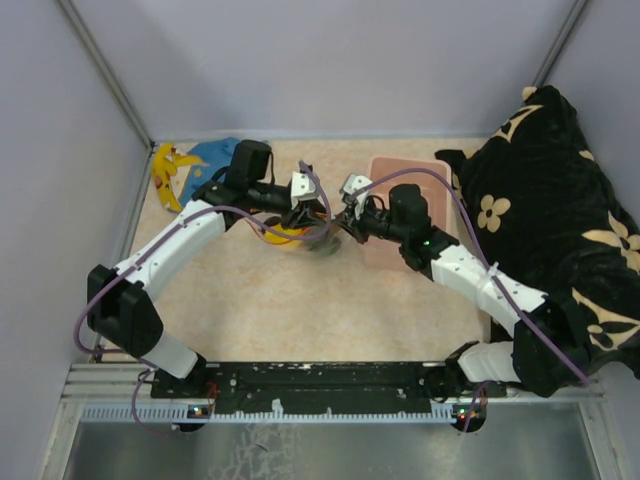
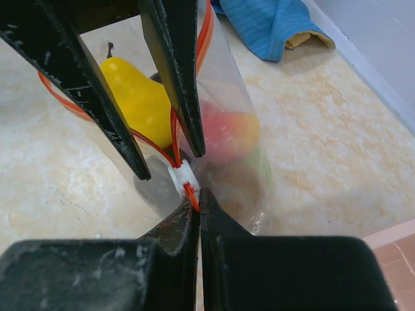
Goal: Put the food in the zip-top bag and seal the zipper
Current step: Unzip the zipper food storage bag at the center of the board.
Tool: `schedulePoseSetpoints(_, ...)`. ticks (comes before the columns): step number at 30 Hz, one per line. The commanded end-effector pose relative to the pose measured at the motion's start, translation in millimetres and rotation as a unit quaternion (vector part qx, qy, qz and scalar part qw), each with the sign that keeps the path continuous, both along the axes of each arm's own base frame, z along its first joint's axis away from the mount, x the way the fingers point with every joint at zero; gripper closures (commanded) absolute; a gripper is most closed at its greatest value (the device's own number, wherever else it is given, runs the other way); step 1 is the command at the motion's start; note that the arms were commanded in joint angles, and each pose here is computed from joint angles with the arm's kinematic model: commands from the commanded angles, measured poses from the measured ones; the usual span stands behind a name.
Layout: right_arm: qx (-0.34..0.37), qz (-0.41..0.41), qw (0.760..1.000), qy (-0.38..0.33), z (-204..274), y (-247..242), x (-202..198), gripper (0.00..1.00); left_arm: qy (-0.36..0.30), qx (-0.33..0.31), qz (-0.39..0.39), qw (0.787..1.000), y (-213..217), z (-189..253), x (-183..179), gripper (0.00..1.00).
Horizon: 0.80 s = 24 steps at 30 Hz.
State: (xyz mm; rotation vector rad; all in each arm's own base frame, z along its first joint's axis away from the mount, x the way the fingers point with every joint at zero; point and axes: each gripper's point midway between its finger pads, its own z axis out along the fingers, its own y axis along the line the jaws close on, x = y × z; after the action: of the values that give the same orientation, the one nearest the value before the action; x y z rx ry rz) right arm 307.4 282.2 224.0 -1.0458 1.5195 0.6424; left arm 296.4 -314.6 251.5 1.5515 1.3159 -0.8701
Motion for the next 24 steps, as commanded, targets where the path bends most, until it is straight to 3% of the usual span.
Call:
schedulePoseSetpoints(1, 0.040, 0.010, 0.998, -0.047, 44.2, 6.2, 8.8, 1.00, -0.011, 0.014, 0.000, 1.000, 2.8, -7.2, -2.8, 0.66)
schedulePoseSetpoints(4, 0.049, 0.016, 0.998, -0.046, 48.0, 7.5, 8.4, 1.00, -0.016, 0.023, 0.013, 1.000, 3.6, -10.5, 2.0, 0.65)
schedulePoseSetpoints(6, 0.054, 0.017, 0.997, -0.046, 51.1, 7.3, 8.9, 1.00, -0.020, 0.030, 0.023, 0.999, 4.2, -13.3, 6.1, 0.53)
schedulePoseSetpoints(9, 0.055, 0.020, 0.997, -0.045, 52.6, 7.8, 9.1, 1.00, -0.022, 0.033, 0.031, 0.999, 4.0, -15.5, 8.8, 0.49)
schedulePoseSetpoints(11, 0.054, 0.021, 0.997, -0.044, 52.6, 7.7, 8.5, 1.00, -0.023, 0.034, 0.033, 0.999, 4.0, -15.8, 9.8, 0.54)
schedulePoseSetpoints(19, 0.061, 0.026, 0.997, -0.049, 54.3, 4.5, 7.4, 1.00, -0.028, 0.033, 0.034, 0.998, 3.2, -14.3, 11.6, 0.90)
schedulePoseSetpoints(24, 0.047, 0.044, 0.996, -0.061, 53.6, 4.2, 4.2, 0.91, -0.030, 0.033, 0.033, 0.998, 3.5, -13.0, 10.9, 0.98)
